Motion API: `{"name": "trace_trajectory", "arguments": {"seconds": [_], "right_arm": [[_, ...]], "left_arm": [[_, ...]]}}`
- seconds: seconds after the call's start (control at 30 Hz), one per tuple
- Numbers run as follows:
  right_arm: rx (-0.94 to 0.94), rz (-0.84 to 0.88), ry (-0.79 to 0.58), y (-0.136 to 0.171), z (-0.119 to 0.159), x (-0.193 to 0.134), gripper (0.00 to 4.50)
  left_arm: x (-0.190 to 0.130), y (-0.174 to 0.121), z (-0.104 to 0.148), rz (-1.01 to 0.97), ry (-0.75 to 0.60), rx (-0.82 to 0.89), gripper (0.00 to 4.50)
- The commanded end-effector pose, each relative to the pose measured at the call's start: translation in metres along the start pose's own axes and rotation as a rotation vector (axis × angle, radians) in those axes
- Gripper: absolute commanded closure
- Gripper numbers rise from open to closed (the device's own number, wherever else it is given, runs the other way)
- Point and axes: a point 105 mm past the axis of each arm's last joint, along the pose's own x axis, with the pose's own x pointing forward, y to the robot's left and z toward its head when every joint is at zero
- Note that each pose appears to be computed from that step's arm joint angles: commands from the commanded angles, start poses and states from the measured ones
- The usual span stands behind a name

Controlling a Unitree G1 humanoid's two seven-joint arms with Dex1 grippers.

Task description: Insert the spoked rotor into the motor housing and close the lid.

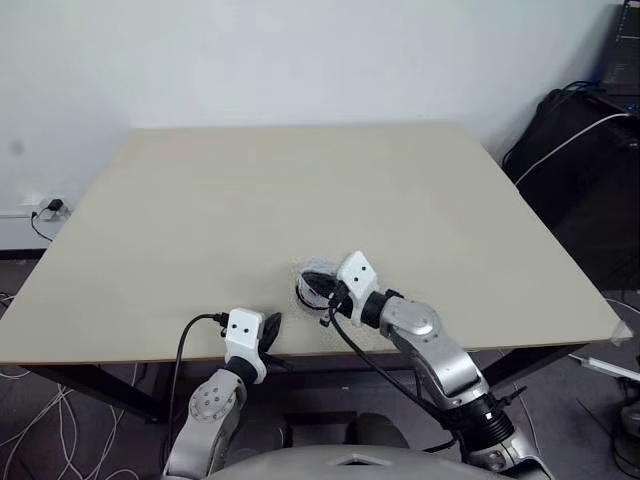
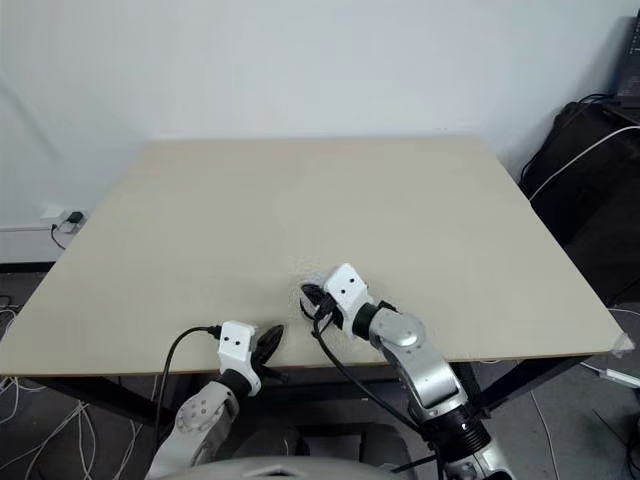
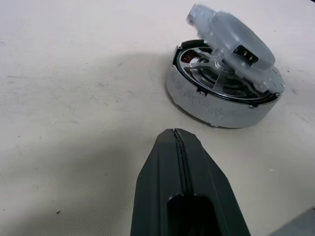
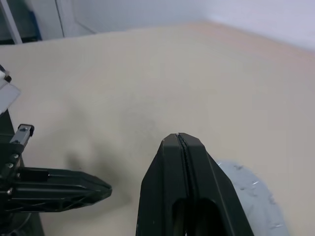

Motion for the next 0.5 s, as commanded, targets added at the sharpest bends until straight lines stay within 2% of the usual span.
{"name": "trace_trajectory", "arguments": {"seconds": [0.03,0.07,0.43,0.47,0.5], "right_arm": [[0.028,-0.055,-0.041,-0.019,0.010,-0.002,4.09],[0.033,-0.078,-0.014,-0.024,0.004,-0.002,3.92],[0.147,-0.091,0.106,-0.033,-0.028,0.008,0.21],[0.160,-0.090,0.104,-0.033,-0.028,0.008,0.02],[0.176,-0.090,0.105,-0.034,-0.028,0.009,0.02]], "left_arm": [[0.002,-0.001,0.016,-0.003,-0.059,0.024,4.50],[0.002,-0.001,0.016,-0.005,-0.059,0.024,4.50],[0.001,0.001,0.017,0.004,-0.061,0.024,4.50],[0.000,0.001,0.017,0.005,-0.061,0.023,4.50],[0.000,0.001,0.017,0.006,-0.061,0.024,4.50]]}}
